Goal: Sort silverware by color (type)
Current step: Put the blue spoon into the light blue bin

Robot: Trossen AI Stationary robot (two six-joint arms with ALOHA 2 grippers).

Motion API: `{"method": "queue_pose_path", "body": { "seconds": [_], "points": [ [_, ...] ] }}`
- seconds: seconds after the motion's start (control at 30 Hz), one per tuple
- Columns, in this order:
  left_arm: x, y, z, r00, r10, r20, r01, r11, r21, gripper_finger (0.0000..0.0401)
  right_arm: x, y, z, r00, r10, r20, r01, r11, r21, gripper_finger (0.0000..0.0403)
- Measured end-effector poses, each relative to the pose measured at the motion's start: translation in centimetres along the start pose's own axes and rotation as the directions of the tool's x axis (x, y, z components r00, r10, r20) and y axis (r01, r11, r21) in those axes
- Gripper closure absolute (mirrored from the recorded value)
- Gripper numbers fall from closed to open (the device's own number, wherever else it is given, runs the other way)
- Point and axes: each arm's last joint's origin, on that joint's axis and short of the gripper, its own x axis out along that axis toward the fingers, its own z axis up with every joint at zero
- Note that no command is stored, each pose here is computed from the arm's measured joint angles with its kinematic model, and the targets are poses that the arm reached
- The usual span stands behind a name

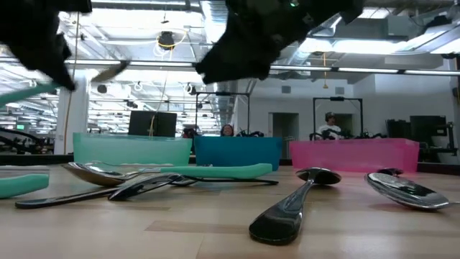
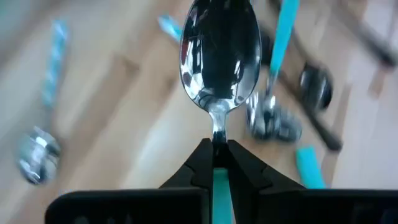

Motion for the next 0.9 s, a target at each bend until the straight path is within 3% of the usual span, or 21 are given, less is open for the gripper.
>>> {"method": "queue_pose_path", "body": {
  "seconds": [0.2,0.43,0.63,0.9],
  "points": [
    [-3.7,2.7,1.6,0.964,0.022,0.266,-0.020,1.000,-0.010,0.0394,0.2,-1.3,1.6,0.990,-0.013,0.139,0.014,1.000,-0.009,0.0205],
    [-6.7,5.3,3.0,0.855,0.101,0.508,-0.120,0.993,0.005,0.0393,0.3,-2.7,3.2,0.962,-0.037,0.270,0.056,0.996,-0.064,0.0205],
    [-7.9,6.4,3.5,0.804,0.129,0.581,-0.171,0.985,0.018,0.0393,0.3,-4.5,4.2,0.935,-0.060,0.349,0.082,0.995,-0.048,0.0205],
    [-9.4,6.4,4.6,0.780,0.024,0.625,-0.083,0.994,0.065,0.0393,0.3,-6.7,5.3,0.904,0.049,0.425,-0.024,0.998,-0.065,0.0205]
  ]
}}
